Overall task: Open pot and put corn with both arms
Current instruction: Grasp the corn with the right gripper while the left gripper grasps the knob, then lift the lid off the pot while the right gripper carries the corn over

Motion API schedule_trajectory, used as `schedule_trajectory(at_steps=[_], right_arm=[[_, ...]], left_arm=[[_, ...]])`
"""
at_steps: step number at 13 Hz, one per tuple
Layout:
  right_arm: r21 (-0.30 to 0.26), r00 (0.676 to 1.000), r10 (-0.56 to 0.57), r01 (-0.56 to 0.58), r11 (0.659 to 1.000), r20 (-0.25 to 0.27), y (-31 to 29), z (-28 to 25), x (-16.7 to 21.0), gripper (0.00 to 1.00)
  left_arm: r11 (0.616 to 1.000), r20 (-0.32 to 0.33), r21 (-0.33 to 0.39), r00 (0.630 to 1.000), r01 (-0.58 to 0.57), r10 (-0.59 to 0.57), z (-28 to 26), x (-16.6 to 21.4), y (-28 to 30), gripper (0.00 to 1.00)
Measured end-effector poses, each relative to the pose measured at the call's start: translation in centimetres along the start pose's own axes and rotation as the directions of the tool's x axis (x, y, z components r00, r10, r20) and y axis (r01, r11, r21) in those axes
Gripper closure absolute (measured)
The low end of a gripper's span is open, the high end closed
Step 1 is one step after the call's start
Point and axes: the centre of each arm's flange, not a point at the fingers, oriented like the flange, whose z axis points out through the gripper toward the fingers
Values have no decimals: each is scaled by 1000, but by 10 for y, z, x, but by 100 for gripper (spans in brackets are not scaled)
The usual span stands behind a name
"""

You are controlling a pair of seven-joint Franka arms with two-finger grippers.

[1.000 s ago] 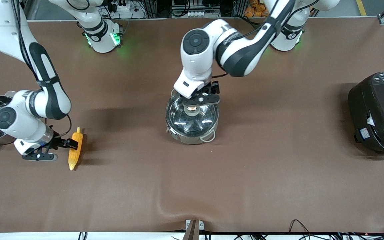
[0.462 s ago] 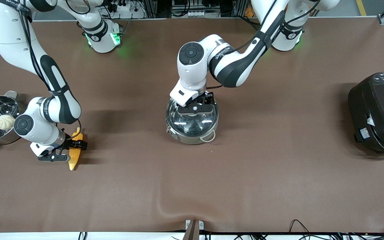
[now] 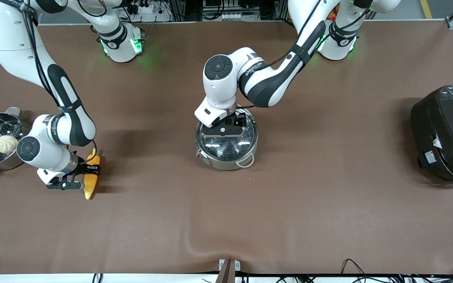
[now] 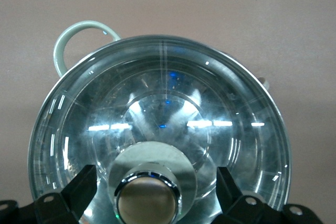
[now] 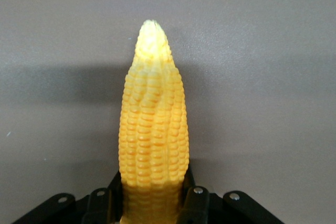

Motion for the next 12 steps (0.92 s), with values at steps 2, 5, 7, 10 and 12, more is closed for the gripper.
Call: schedule_trajectory(at_steps=[2,5,7,10,12], right_arm=[[0,1000,-2,2,1000,-14,-1,-9,5,56],[6,1000,-20,20,1000,20,-12,-61,20,58],[8,998,-52,51,999,44,-37,-123,33,63],[3,997,-23,22,1000,78,-87,-209,36,63],[-1,995,-21,22,1000,93,-118,-239,32,63]], left_arm=[[1000,0,-1,1000,-3,3,0,-2,3,0],[999,3,11,999,45,-45,0,-3,2,33],[998,4,19,998,58,-58,-3,-1,0,49],[998,4,20,998,60,-61,-3,-2,0,49],[998,8,27,998,65,-65,-4,-2,-1,49]])
